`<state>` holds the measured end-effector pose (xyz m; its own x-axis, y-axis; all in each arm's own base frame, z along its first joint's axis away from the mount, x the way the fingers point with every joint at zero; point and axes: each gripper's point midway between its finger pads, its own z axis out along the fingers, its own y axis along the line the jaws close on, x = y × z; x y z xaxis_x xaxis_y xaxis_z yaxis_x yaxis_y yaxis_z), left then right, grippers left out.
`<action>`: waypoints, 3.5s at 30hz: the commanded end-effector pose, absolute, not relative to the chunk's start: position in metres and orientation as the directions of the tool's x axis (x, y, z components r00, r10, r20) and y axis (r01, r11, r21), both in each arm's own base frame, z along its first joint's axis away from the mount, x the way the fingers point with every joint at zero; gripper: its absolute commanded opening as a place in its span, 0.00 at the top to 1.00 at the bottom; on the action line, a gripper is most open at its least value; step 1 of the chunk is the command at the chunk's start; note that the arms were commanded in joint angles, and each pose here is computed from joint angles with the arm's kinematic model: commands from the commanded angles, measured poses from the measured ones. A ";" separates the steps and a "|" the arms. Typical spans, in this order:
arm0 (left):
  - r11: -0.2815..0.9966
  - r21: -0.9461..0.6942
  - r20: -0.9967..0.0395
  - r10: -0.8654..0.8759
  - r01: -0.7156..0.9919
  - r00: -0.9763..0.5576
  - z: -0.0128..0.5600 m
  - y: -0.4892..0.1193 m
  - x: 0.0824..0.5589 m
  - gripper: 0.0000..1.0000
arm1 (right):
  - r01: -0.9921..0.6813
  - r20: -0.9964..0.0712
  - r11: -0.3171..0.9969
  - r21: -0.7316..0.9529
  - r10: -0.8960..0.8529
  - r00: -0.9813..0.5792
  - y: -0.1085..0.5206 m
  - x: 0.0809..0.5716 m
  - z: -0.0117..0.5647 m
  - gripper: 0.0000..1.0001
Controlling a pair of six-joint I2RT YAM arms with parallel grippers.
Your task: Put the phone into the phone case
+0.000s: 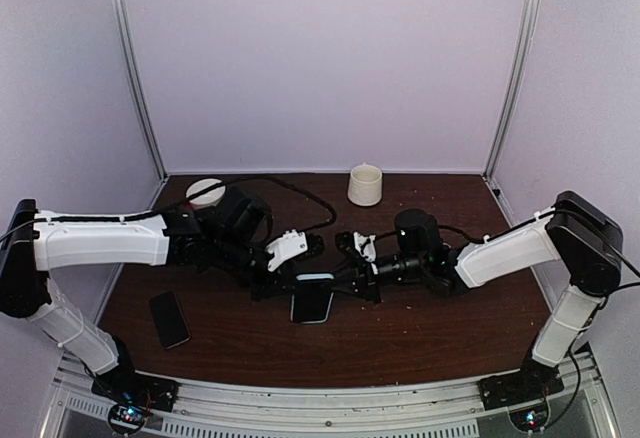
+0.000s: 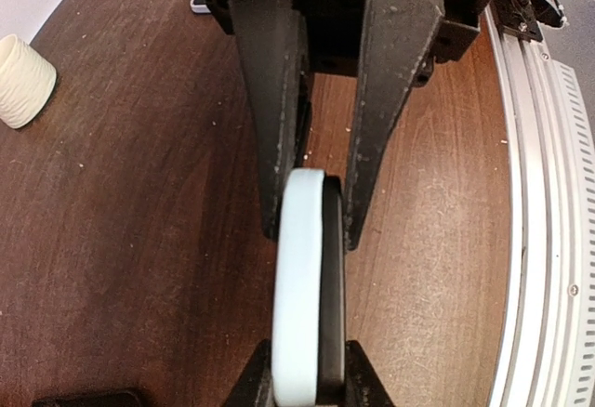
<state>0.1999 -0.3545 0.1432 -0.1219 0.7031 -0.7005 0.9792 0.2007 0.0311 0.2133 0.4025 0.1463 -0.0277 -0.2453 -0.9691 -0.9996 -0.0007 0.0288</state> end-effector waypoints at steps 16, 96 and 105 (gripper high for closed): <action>0.249 0.145 -0.775 0.630 0.958 -0.047 0.157 -0.349 0.211 0.67 | -0.998 -0.976 -0.043 -0.054 -0.210 0.061 0.395 0.193 0.198 1.00; 0.066 0.115 -0.967 0.236 0.991 0.096 0.298 -0.373 0.160 1.00 | -0.998 -0.978 0.041 -0.042 -0.205 0.033 0.392 0.185 0.233 0.62; 0.067 0.115 -0.970 0.224 0.991 0.097 0.304 -0.370 0.158 1.00 | -1.000 -0.979 0.002 -0.003 -0.203 0.003 0.396 0.180 0.233 0.94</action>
<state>0.1651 -0.3629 0.2436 0.0001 0.3887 -0.9214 0.9940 0.1004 0.0425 0.1826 0.3948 0.2285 0.0103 -0.2154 -0.9765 -0.9997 0.0174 -0.0144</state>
